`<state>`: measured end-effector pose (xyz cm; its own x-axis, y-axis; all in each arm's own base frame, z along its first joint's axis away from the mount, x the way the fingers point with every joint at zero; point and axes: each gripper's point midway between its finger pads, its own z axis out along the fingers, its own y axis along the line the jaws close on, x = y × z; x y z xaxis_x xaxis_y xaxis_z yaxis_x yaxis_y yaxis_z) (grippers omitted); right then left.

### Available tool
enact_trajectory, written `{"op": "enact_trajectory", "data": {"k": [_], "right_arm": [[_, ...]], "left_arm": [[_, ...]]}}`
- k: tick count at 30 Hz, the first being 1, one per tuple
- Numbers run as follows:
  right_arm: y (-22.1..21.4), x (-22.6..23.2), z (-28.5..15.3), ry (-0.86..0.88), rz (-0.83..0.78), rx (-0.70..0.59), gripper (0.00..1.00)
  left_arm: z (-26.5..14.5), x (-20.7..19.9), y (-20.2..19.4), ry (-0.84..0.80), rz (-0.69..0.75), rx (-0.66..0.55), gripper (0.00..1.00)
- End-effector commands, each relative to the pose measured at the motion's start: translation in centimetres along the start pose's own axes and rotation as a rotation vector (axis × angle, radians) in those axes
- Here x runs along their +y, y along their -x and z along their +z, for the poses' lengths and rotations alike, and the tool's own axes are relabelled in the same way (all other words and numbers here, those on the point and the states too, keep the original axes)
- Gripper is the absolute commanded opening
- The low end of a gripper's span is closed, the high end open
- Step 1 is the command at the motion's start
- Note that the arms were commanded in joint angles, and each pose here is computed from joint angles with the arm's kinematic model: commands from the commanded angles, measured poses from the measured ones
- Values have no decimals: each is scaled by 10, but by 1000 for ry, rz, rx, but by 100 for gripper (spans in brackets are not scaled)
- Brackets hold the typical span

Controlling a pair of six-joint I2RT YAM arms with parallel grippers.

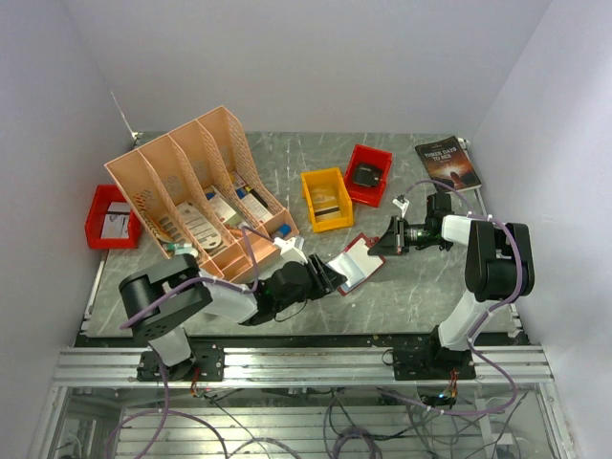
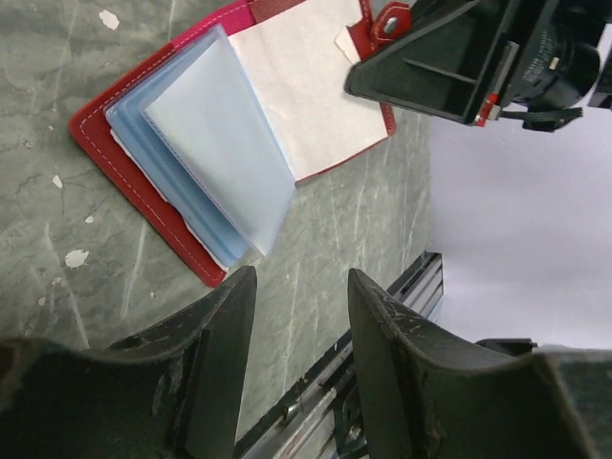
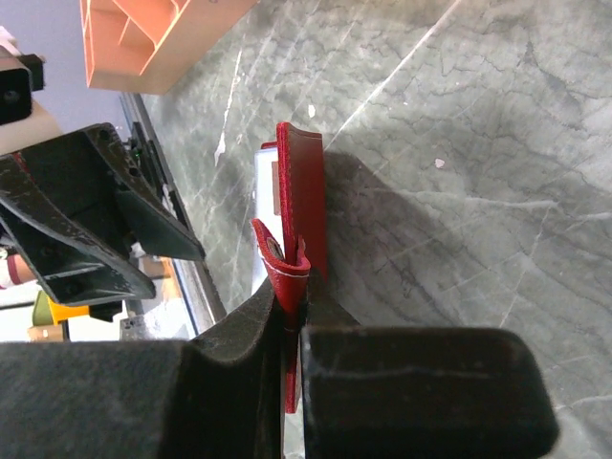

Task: Put the credit cards into the card holder
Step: Open the card holder at the center of the board.

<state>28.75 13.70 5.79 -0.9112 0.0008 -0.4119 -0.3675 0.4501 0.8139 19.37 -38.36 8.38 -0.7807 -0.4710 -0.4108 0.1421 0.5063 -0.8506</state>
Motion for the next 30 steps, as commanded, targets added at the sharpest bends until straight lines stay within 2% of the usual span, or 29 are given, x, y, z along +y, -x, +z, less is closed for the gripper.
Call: {"op": "enact_trajectory", "data": {"k": [1,18,30], "right_arm": [[1,2,-1,32,21,-11,0],[-1,0,-1,39,25,-2,0],[-2,1,-1,45,21,3,0]], "left_arm": [[14,-5,8,5,-47,-80,54],[42,10,-1,26,-30,-90,54],[53,-7,6,-8,20,-113,54]]}}
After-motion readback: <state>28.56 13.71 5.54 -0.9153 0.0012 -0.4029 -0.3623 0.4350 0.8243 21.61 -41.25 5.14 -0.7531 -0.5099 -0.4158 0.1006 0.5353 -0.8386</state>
